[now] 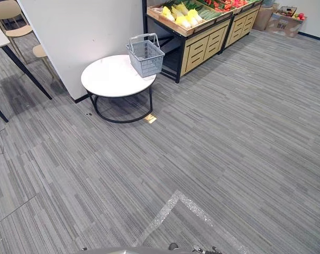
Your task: Pick vegetable in the basket
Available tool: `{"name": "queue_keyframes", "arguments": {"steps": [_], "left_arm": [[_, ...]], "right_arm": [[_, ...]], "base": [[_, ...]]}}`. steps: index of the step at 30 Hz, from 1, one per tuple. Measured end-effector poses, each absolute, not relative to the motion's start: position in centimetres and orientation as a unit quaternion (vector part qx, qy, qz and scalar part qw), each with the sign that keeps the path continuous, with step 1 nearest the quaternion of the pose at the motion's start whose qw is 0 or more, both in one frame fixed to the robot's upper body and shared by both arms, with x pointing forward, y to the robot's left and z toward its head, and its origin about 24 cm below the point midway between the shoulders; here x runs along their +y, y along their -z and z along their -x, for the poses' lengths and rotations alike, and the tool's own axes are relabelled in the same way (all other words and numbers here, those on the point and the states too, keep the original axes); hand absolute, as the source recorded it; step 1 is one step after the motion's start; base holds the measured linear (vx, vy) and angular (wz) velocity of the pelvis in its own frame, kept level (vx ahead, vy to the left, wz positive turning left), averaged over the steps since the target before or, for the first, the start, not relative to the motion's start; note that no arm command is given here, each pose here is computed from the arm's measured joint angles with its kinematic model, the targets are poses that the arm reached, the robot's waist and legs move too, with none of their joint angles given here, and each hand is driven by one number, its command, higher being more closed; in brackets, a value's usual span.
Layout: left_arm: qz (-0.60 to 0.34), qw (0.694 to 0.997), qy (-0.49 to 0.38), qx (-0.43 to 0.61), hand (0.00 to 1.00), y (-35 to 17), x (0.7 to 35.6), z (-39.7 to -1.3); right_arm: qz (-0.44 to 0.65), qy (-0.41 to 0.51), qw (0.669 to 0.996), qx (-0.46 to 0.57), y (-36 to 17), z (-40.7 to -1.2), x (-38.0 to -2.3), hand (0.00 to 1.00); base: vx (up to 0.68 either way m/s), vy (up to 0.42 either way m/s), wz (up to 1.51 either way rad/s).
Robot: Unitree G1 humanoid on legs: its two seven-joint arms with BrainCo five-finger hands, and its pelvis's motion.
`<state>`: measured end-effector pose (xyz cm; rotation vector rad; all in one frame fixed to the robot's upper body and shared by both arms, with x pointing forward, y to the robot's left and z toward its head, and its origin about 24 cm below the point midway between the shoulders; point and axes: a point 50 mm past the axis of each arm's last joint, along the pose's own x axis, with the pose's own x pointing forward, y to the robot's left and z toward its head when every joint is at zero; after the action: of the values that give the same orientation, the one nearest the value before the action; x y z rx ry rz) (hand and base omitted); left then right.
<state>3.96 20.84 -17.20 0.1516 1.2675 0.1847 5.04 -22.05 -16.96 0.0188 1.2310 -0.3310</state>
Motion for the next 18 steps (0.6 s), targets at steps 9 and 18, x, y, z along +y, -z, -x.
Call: {"name": "queue_keyframes", "arguments": {"steps": [9,18], "left_arm": [[-0.077,0.800,-0.080,0.589,0.00,17.19,20.80,-4.13],[-0.080,0.801,-0.077,0.588,0.00,17.17,20.82,-4.27]], "right_arm": [[-0.008,0.154,0.804,0.574,16.95,-5.13,-22.05,0.00],[-0.016,0.159,0.804,0.573,16.95,-5.10,-22.06,0.00]], "base": [[-0.04,-0.026,-0.03],[0.01,-0.038,-0.06]]}}
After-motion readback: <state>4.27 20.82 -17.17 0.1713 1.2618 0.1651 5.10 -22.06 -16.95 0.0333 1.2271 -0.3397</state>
